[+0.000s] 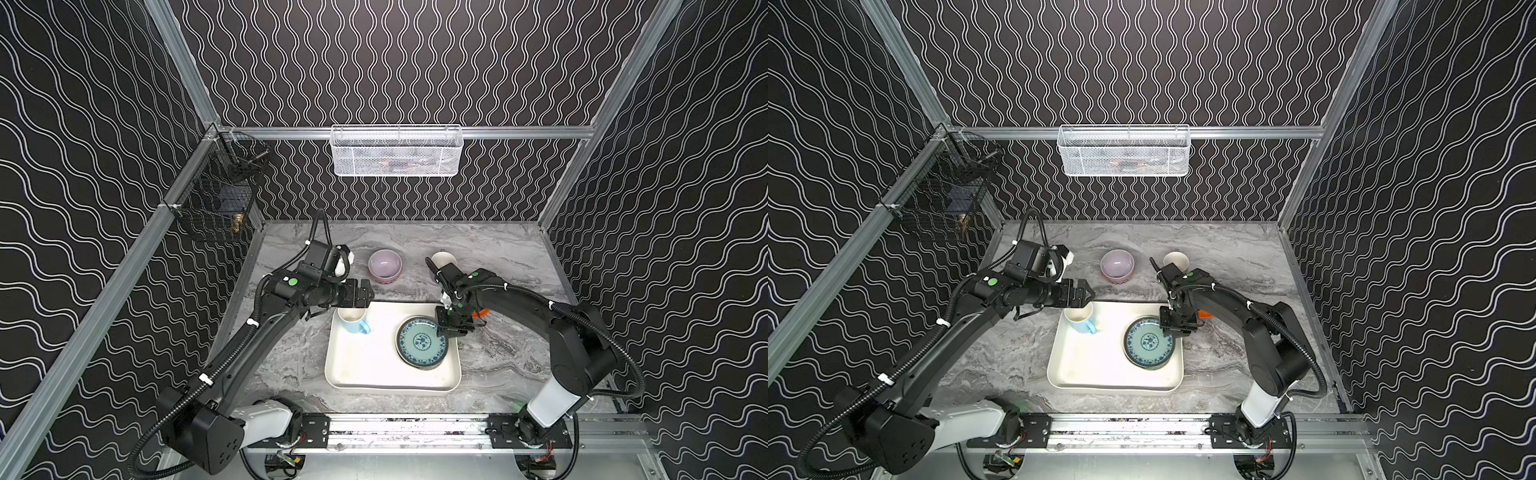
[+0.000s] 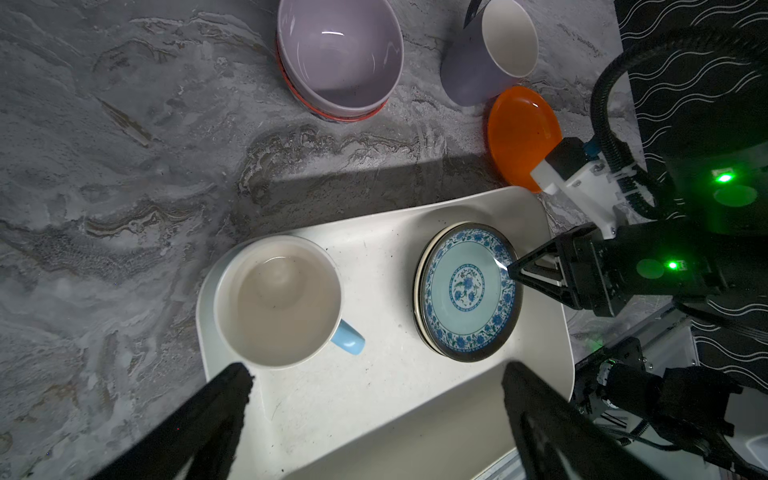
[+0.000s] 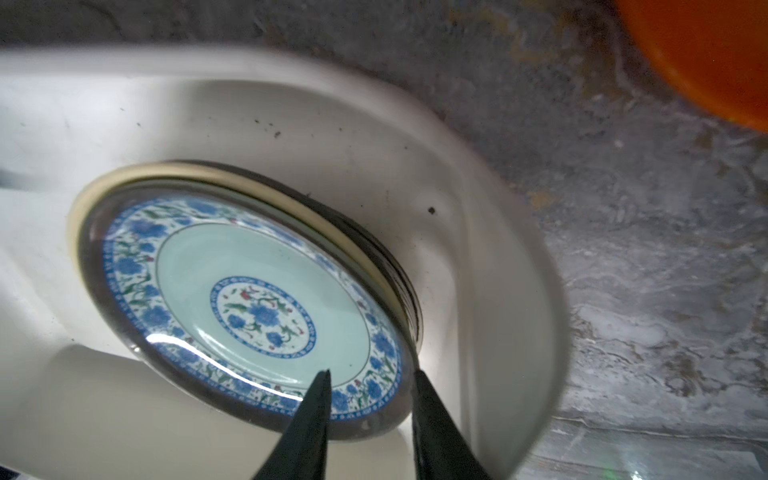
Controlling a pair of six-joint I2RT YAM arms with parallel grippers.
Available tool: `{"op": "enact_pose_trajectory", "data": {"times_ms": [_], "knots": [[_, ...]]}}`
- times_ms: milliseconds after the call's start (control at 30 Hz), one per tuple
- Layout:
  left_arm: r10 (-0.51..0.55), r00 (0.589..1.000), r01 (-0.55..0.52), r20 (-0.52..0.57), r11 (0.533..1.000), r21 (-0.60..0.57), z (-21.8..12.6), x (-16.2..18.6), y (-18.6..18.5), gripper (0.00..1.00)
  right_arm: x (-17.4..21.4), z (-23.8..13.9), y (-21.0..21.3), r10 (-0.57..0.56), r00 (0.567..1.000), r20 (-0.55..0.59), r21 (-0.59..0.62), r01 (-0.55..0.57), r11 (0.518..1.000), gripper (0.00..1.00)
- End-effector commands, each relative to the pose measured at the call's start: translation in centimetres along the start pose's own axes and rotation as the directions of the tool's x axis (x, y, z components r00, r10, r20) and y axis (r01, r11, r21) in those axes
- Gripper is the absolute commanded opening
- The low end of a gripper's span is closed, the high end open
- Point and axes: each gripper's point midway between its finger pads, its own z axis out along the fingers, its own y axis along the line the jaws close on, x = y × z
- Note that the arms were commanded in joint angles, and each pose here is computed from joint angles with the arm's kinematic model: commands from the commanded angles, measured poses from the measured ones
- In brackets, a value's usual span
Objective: Place the mixed dishes into the plastic bin
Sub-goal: 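Open the right gripper and move it to the orange plate rim, then grip the orange plate rim with the right gripper and tilt it up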
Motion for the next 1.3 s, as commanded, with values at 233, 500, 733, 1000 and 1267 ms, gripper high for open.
{"op": "enact_pose_trajectory", "data": {"times_ms": [233, 500, 733, 1000, 1267], "knots": [[0.048, 0.999, -0.048, 0.012, 0.998, 0.033, 0.5, -1.9, -1.0, 0.98, -5.7, -8.5, -6.5, 0.178, 0.955, 0.238, -0.046, -0.172, 0.984, 0.52], [0.138, 0.990, -0.139, 0.015, 0.983, 0.117, 2.6, -5.0, -6.2, 0.98, -8.2, -6.8, -16.0, 0.444, 0.855, 0.268, -0.106, -0.432, 0.896, 0.58], [0.250, 0.968, -0.238, -0.026, 0.947, 0.216, 6.1, -5.0, -13.1, 0.99, -10.2, -3.7, -17.9, 0.528, 0.809, 0.257, -0.168, -0.500, 0.849, 0.58], [0.293, 0.955, -0.279, -0.043, 0.939, 0.199, 7.5, -5.3, -13.9, 0.99, -11.8, -1.4, -18.3, 0.558, 0.800, 0.221, -0.207, -0.521, 0.828, 0.50], [0.298, 0.953, -0.284, -0.057, 0.943, 0.174, 8.0, -5.4, -13.4, 0.99, -12.3, 0.0, -18.6, 0.566, 0.803, 0.188, -0.200, -0.532, 0.822, 0.40]]}}
